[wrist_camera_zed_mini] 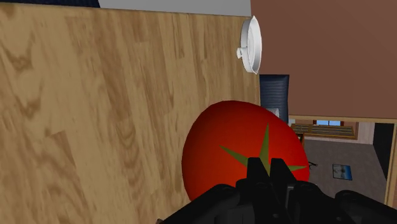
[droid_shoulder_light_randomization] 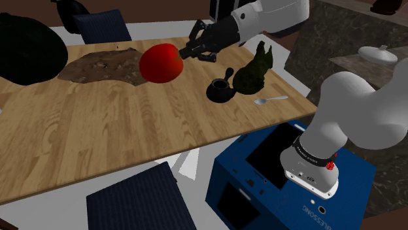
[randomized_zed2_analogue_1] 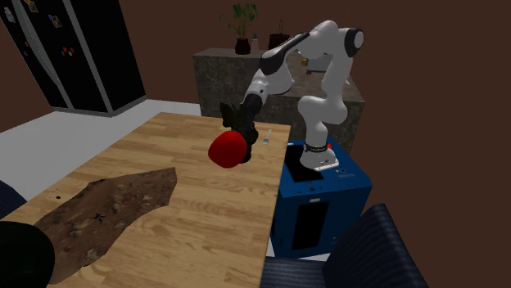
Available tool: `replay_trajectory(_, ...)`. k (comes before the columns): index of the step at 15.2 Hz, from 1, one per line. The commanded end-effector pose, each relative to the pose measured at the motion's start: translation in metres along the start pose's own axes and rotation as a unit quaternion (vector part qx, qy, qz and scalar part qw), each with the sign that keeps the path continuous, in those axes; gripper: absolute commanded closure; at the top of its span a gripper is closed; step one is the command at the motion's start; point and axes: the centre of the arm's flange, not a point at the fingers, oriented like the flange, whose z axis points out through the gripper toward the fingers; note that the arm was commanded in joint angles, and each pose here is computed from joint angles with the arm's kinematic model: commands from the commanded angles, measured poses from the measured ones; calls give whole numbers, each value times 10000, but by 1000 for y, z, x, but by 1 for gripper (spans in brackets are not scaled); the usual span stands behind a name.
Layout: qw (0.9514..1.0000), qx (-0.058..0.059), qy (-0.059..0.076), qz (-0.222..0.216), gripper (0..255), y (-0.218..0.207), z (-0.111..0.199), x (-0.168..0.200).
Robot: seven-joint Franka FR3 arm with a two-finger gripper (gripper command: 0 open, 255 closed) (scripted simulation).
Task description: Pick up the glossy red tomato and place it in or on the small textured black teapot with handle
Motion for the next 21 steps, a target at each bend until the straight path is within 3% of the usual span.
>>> replay_trajectory(1, 10000, -10, -9, -6, 255, 6, -24, 12)
replay_trajectory(21, 10000, -10, -9, -6, 255, 73, -257, 118)
